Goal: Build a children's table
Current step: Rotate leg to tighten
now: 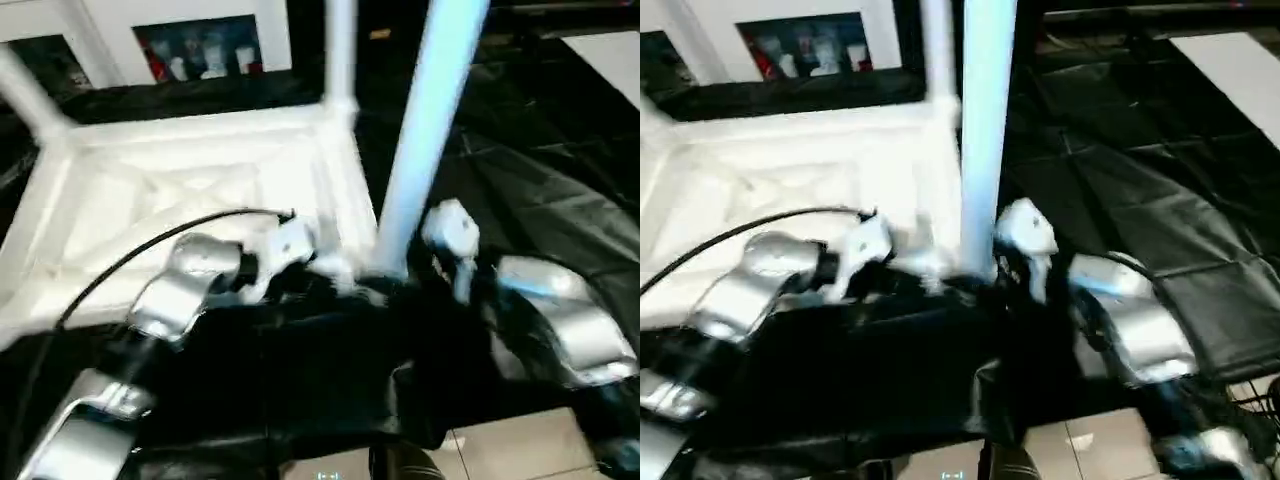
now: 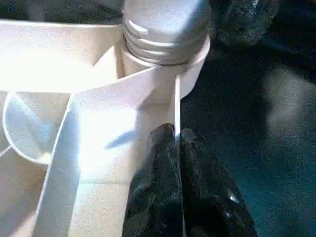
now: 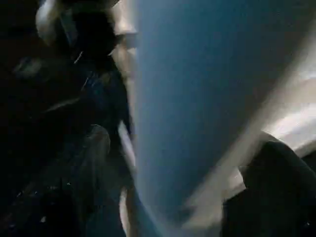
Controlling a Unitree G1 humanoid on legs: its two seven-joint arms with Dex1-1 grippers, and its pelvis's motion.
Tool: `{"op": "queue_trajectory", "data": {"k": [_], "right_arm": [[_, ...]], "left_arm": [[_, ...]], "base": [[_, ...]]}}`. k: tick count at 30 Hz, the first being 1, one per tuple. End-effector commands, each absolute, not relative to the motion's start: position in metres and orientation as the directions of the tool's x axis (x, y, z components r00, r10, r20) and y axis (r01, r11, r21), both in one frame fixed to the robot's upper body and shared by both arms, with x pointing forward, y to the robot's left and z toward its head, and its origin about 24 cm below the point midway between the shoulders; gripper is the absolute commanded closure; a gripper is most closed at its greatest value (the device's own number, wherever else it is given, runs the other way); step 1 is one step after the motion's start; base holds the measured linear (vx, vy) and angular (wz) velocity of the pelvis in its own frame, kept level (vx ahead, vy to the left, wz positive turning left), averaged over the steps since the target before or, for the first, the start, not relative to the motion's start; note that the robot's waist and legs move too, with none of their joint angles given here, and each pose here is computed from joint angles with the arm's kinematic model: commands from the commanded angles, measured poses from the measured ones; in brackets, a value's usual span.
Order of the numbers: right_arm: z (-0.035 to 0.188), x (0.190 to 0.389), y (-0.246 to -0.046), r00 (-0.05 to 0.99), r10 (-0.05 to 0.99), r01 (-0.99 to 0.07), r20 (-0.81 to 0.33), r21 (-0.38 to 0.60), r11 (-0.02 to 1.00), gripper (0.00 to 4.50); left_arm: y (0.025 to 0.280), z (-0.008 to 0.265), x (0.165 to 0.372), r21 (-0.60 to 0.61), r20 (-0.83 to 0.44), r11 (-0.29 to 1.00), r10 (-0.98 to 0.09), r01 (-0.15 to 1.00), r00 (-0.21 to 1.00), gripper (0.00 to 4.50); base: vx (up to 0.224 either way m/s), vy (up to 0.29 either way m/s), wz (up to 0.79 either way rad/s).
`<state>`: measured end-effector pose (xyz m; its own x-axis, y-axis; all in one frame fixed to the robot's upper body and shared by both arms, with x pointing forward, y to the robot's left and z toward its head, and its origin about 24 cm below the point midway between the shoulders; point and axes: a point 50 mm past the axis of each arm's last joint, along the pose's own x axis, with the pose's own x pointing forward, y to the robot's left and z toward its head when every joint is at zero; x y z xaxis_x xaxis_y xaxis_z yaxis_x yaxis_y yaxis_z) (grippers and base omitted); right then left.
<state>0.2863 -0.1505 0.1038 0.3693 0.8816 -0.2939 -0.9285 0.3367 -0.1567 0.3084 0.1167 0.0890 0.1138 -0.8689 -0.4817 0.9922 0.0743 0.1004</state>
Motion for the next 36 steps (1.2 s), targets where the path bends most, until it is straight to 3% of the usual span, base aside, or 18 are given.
{"op": "queue_trajectory", "data": {"k": [1, 4, 10, 11, 19, 30, 33, 36], "right_arm": [[0.101, 0.281, -0.145, 0.311, 0.899, -0.95, -0.307, -0.137, 0.282, 0.3], [0.096, 0.281, -0.141, 0.304, 0.902, -0.952, -0.306, -0.116, 0.282, 0.3], [0.097, 0.281, -0.143, 0.282, 0.902, -0.959, -0.326, -0.106, 0.262, 0.83], [0.097, 0.28, -0.143, 0.28, 0.902, -0.96, -0.328, -0.105, 0.26, 1.07], [0.093, 0.28, -0.144, 0.269, 0.897, -0.963, -0.352, -0.098, 0.25, 1.67], [0.088, 0.281, -0.145, 0.257, 0.892, -0.966, -0.373, -0.089, 0.241, 1.9], [0.083, 0.282, -0.144, 0.297, 0.887, -0.954, -0.353, -0.073, 0.29, 1.91], [0.079, 0.291, -0.142, 0.416, 0.859, -0.905, -0.298, -0.043, 0.423, 1.91]], "left_arm": [[0.112, 0.073, 0.297, 0.002, -0.483, 0.006, -0.876, 1.0, 0.006, 4.5], [0.117, 0.075, 0.297, -0.001, -0.485, 0.013, -0.874, 1.0, 0.011, 4.5], [0.122, 0.076, 0.299, 0.009, -0.491, 0.023, -0.871, 1.0, 0.024, 4.5], [0.122, 0.076, 0.299, 0.009, -0.491, 0.022, -0.871, 1.0, 0.023, 4.5], [0.126, 0.077, 0.299, 0.012, -0.495, 0.035, -0.868, 0.999, 0.037, 4.5], [0.127, 0.076, 0.3, 0.02, -0.496, 0.055, -0.867, 0.998, 0.057, 4.5], [0.127, 0.076, 0.302, 0.021, -0.49, 0.093, -0.867, 0.995, 0.091, 4.5], [0.126, 0.076, 0.308, 0.033, -0.486, 0.154, -0.861, 0.988, 0.15, 4.5]], "base": [[0.0, 0.0, 0.0], [0.0, 0.0, 0.0], [0.0, 0.0, 0.0], [0.0, 0.0, 0.0], [0.0, 0.0, 0.0], [0.0, 0.0, 0.0], [0.0, 0.0, 0.0], [0.0, 0.0, 0.0]]}}
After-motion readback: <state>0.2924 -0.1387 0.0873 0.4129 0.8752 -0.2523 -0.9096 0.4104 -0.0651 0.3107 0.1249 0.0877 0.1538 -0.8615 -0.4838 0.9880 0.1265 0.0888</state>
